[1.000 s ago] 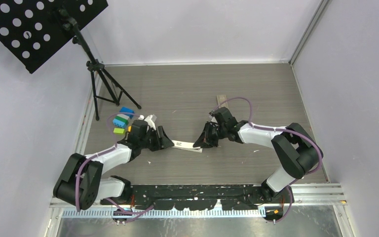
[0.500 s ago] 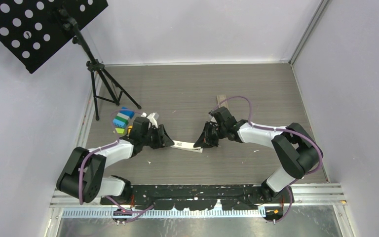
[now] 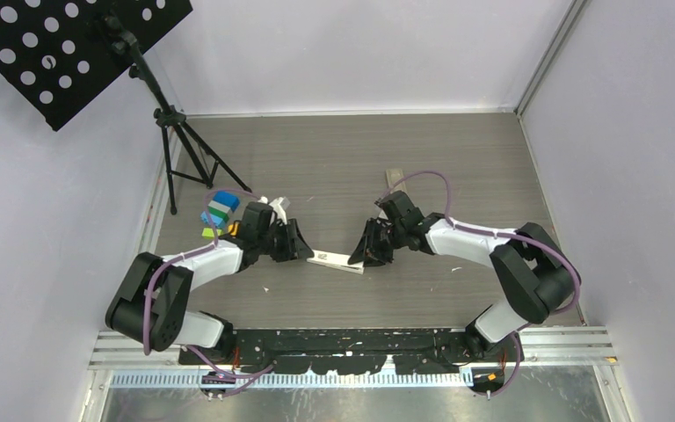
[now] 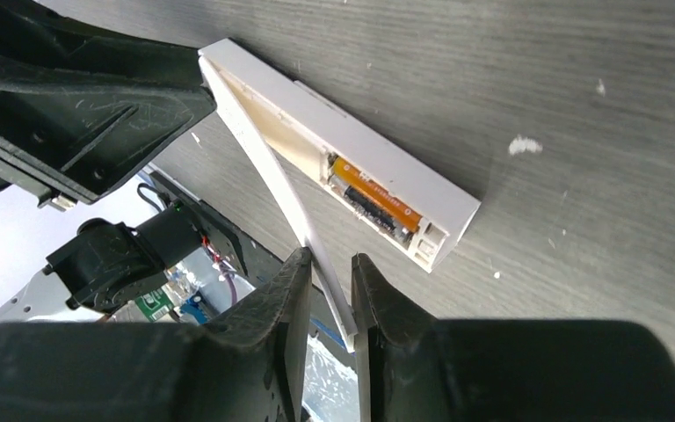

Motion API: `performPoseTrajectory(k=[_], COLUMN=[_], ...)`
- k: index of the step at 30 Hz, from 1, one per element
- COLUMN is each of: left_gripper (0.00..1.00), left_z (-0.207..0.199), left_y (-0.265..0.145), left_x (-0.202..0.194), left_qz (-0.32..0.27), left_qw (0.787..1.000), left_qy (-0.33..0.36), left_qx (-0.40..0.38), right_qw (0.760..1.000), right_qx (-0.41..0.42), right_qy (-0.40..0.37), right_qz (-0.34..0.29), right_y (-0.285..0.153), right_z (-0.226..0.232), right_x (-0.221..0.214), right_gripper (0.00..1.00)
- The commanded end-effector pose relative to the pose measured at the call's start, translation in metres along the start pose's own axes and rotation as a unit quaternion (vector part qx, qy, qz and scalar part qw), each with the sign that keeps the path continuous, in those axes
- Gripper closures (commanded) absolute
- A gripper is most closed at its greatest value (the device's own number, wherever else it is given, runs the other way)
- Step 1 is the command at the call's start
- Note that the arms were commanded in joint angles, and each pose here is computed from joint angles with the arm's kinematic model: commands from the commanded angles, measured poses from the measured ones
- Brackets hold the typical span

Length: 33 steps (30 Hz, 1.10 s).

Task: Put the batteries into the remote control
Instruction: Load the battery cover into the remote control.

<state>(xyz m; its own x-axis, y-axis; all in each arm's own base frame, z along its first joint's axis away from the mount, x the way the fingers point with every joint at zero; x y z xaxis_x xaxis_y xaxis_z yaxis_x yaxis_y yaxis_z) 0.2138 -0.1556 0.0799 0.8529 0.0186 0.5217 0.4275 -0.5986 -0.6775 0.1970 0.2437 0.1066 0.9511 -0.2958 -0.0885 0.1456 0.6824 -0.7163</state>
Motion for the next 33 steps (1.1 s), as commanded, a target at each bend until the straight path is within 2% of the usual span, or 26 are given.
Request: performPoseTrajectory(k=[1,3,6,9,19,26,33], left_gripper=[0.62,0.62,0.63,0.63,0.63,0.64,0.68], left_z=[0.018,0.018,0.018,0.016,0.012,0.007,0.007], left_y=[0.0,0.0,0.001,0.002,0.008,0.01,0.013], left_x=[-0.018,-0.018,-0.017,-0.016,-0.016,-0.021,-0.027], left_qz=[0.041,0.04,0.038,0.037,0.045,0.045,0.049], left_qw=[0.997,0.997,0.997,0.997,0.998,0.998,0.998], left_qy=[-0.002,-0.002,0.0,0.006,0.011,0.015,0.015], left_qx=[0.065,0.066,0.066,0.06,0.045,0.034,0.031], right_qw=[1.0,0.999,0.998,0.997,0.995,0.995,0.997], right_qx=[-0.026,-0.03,-0.049,-0.051,-0.07,-0.074,-0.054], right_qy=[0.0,-0.004,-0.015,-0.018,-0.015,-0.015,-0.012], right_qz=[-0.011,-0.019,-0.041,-0.056,-0.065,-0.064,-0.06], right_y=[-0.022,-0.028,-0.039,-0.043,-0.032,-0.024,-0.02], right_z=[-0.005,-0.005,-0.01,-0.014,-0.02,-0.022,-0.02], right_x=[-0.007,-0.008,-0.008,-0.008,0.0,0.004,0.004], right_gripper=[0.71,0.68,0.56,0.52,0.56,0.69,0.68])
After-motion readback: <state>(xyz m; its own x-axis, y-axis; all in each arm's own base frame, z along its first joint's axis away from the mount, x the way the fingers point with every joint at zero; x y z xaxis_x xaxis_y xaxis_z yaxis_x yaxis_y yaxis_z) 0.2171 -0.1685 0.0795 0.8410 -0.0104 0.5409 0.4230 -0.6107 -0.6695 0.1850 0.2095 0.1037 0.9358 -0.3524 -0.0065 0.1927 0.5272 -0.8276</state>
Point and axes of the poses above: each gripper's point midway between its finger pads, its own y axis out along the fingers, its own z axis along the line the jaws close on, x = y × z, the point moved 7 cm from there along -y, back along the fingers, and after that the axes turned 11 degrees about y, right-handed, at the moved point
